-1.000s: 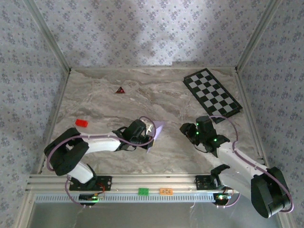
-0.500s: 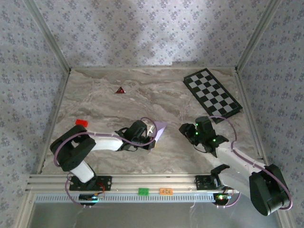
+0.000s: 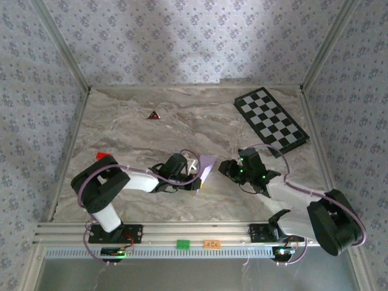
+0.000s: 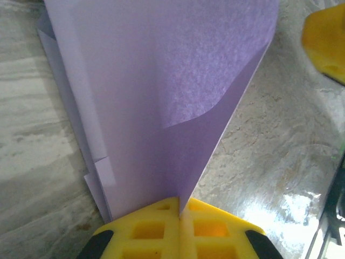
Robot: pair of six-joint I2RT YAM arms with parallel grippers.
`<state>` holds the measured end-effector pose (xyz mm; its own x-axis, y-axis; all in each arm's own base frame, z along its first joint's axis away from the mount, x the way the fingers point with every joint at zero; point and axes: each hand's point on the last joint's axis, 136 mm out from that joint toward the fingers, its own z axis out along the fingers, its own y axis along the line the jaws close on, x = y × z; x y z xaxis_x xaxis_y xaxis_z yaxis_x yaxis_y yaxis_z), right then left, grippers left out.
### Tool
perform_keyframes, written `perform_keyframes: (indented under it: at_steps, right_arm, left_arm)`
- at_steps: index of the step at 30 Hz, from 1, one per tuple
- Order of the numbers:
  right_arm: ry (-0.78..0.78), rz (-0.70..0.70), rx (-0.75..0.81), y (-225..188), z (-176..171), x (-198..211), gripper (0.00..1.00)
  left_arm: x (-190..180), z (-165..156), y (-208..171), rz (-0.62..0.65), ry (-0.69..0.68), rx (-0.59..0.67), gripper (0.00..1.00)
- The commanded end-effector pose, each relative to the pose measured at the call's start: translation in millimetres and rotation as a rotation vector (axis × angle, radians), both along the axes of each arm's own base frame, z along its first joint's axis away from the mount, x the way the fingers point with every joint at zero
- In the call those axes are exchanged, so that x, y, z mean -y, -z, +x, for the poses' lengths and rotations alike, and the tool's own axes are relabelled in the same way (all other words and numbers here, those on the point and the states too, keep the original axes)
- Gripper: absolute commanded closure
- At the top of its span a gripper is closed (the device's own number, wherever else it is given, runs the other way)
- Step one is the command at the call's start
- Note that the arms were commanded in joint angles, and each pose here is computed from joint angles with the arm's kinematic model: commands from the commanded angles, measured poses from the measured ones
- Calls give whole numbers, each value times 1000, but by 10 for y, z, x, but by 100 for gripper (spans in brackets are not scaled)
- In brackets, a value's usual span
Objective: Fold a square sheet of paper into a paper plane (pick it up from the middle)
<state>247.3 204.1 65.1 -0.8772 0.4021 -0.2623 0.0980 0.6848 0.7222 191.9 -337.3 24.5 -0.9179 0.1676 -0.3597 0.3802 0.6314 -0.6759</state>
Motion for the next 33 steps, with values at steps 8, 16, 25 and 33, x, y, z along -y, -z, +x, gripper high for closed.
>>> perform_keyframes:
  at_steps: [8,16,25,33]
  right_arm:
    - [-195,70,45,-54,62,-490,81]
    - [-210,80,19,66,126,-608,83]
    - [-203,85,-11,158,165,-590,83]
    - [-187,101,26,42,165,-499,82]
  left_arm:
    - [106,-34,-6,-56,-4,-106,100]
    - [109,-12,14,-85,-31,-170,100]
    - [64,36,25,-116,-78,-211,100]
    - [12,71,41,-149,-118,-233,100]
